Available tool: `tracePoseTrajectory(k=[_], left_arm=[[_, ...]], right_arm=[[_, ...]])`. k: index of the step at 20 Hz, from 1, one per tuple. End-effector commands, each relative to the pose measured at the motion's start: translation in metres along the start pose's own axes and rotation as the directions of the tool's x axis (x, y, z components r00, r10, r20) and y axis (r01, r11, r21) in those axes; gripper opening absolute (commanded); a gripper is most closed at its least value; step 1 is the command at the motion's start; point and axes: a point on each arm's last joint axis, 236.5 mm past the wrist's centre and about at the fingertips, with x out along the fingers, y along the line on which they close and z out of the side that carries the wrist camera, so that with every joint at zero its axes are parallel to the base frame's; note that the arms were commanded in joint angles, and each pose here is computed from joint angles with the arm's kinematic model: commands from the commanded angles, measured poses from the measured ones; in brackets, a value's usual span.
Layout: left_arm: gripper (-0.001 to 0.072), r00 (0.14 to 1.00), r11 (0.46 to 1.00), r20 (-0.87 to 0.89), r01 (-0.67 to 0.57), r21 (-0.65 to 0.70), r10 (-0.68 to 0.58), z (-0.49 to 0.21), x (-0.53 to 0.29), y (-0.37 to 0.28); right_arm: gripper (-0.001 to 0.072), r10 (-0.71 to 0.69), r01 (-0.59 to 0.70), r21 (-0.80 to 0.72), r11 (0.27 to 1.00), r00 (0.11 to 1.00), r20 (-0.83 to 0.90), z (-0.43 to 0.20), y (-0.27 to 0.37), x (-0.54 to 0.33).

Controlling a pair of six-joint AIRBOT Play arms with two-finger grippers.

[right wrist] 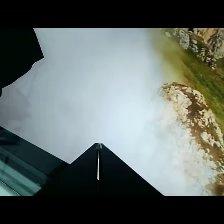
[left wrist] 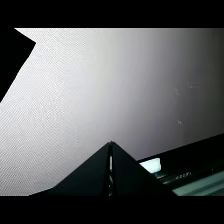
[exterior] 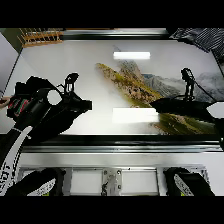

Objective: Fold the clothes and pants, and hang the long-sleeved shirts on hangers.

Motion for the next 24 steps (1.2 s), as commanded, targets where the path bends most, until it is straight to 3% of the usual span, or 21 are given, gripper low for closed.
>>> tracePoseTrajectory(k=[1, 2, 3, 4, 8, 11, 14, 17, 24], left_arm=[[0.0007, 1.0, 1.0, 0.015, -0.007, 0.01, 0.007, 0.004, 0.0, 0.002], [0.0088, 0.999, 0.998, 0.041, -0.036, 0.047, 0.034, 0.01, -0.002, 0.01], [0.0495, 0.994, 0.994, 0.067, -0.086, 0.075, 0.081, 0.018, -0.007, 0.025], [0.0709, 0.984, 0.986, 0.095, -0.157, 0.055, 0.151, 0.028, -0.018, 0.051], [0.071, 0.913, 0.918, 0.158, -0.342, -0.201, 0.375, 0.046, -0.087, 0.176], [0.071, 0.867, 0.802, 0.119, -0.385, -0.456, 0.484, 0.007, -0.12, 0.272], [0.071, 0.846, 0.675, 0.051, -0.384, -0.63, 0.53, -0.047, -0.124, 0.333], [0.071, 0.858, 0.574, 0.049, -0.299, -0.762, 0.511, -0.078, -0.111, 0.366], [0.071, 0.93, 0.575, 0.048, -0.185, -0.797, 0.365, -0.085, -0.049, 0.378]], right_arm=[[0.0021, 0.001, -0.001, 0.001, 1.0, 1.0, -0.001, 0.0, 0.0, 0.0], [0.0022, 0.001, -0.001, 0.0, 1.0, 1.0, -0.001, 0.0, 0.0, 0.0], [0.0022, 0.001, -0.001, 0.0, 1.0, 1.0, -0.002, 0.0, 0.0, 0.0], [0.0021, 0.001, -0.001, 0.0, 1.0, 1.0, -0.001, 0.0, 0.0, 0.0], [0.0021, 0.001, -0.001, 0.0, 1.0, 1.0, -0.001, 0.0, 0.0, 0.0], [0.0021, 0.001, -0.001, 0.0, 1.0, 1.0, -0.001, 0.0, 0.0, 0.0], [0.0021, 0.001, -0.001, 0.0, 1.0, 1.0, -0.001, 0.0, 0.0, 0.0], [0.0022, 0.001, -0.001, 0.0, 1.0, 1.0, -0.002, 0.0, 0.0, 0.0], [0.0021, 0.001, -0.001, 0.001, 1.0, 1.0, -0.001, 0.0, 0.0, 0.0]])
